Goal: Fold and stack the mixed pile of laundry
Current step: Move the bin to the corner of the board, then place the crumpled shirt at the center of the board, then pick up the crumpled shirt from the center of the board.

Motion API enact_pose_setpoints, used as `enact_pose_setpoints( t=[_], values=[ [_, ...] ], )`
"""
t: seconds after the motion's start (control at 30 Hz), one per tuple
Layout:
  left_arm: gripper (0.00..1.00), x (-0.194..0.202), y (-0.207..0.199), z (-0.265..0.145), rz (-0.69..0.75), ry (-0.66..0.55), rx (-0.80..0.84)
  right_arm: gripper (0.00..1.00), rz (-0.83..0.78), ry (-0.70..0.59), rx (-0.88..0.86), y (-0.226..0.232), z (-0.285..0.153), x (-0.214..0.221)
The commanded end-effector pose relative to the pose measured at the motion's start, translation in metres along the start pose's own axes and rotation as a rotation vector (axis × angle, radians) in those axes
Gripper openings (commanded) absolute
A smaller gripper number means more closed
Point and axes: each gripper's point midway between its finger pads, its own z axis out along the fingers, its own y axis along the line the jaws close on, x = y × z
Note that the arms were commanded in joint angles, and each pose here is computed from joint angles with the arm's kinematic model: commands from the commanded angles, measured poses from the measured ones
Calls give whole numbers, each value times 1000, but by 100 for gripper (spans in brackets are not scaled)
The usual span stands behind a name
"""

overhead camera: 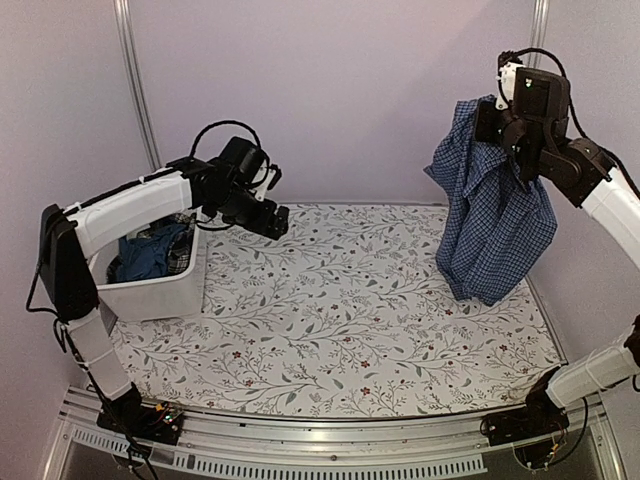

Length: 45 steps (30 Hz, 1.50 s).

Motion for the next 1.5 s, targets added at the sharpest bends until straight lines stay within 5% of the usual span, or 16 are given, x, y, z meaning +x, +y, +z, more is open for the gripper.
enact_pose_setpoints(
  t=[0.0,0.27,0.43,0.53,0.6,0.67,0.93,1.23,1.47],
  values=[
    [96,-51,-47,-57,-30,-217,238,0,72,58,-371,75,0,9],
    [97,-68,-43,-76,-103,-324,238,0,187,37,-881,177,-40,-34],
    [98,-71,-39,-87,-112,-366,243,0,226,119,-713,129,-11,4],
    [100,-65,-44,-86,-96,-367,277,64,148,381,-533,86,14,121],
    [100,-57,-51,-84,-76,-357,310,88,133,588,-403,50,20,193],
    [100,-48,-53,-79,-70,-342,320,96,161,696,-345,33,15,232],
    [100,5,-63,-20,-53,-147,290,82,231,842,-679,90,-19,261],
    [97,48,-73,26,-119,42,302,80,-122,935,-930,199,-47,301],
    [96,80,-135,26,110,82,389,80,-157,1124,-920,205,-58,368]
  ],
)
